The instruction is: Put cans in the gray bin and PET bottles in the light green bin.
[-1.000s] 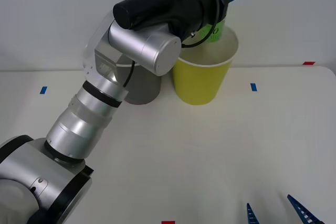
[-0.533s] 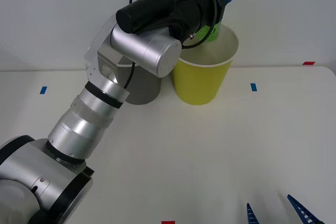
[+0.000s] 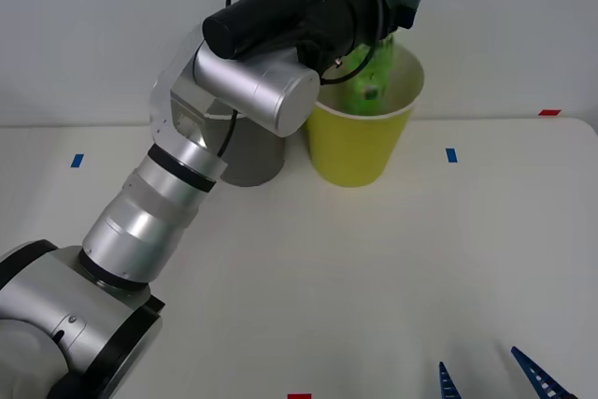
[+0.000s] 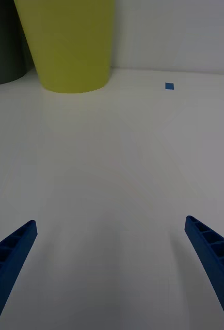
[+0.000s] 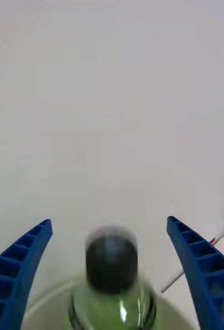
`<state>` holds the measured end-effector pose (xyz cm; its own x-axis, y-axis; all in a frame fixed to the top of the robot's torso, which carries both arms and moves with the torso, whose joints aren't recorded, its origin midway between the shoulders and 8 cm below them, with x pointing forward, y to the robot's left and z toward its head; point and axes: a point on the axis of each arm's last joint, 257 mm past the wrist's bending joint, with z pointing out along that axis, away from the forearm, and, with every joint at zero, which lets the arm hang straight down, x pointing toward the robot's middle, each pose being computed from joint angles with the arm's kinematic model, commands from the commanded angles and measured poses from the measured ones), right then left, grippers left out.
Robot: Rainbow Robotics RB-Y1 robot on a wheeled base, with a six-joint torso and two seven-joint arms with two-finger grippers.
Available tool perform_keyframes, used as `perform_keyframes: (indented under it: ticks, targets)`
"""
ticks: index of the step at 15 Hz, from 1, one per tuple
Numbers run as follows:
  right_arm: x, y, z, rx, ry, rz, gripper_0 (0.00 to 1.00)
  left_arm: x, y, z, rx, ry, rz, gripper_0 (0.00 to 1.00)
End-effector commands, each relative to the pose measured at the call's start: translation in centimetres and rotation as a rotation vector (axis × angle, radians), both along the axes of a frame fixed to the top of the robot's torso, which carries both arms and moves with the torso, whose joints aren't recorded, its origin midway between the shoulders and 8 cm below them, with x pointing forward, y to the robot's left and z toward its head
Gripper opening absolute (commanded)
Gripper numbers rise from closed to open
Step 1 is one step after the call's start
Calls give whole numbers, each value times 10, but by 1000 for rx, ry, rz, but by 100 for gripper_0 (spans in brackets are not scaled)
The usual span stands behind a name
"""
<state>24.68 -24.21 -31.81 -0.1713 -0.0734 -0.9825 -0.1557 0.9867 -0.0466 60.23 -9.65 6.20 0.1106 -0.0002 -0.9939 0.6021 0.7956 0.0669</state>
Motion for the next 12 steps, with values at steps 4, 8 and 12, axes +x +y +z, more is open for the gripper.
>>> perform_keyframes:
  ticks: [4,8,12]
  targets:
    - [0,0,0,0,0,0,100,-21,54,-4,-2,-43,20,100]
    - [0,0,0,0,0,0,100,-61,102,-33,8,-51,41,100]
    - [0,0,0,0,0,0,100,-102,144,-56,9,-45,76,100]
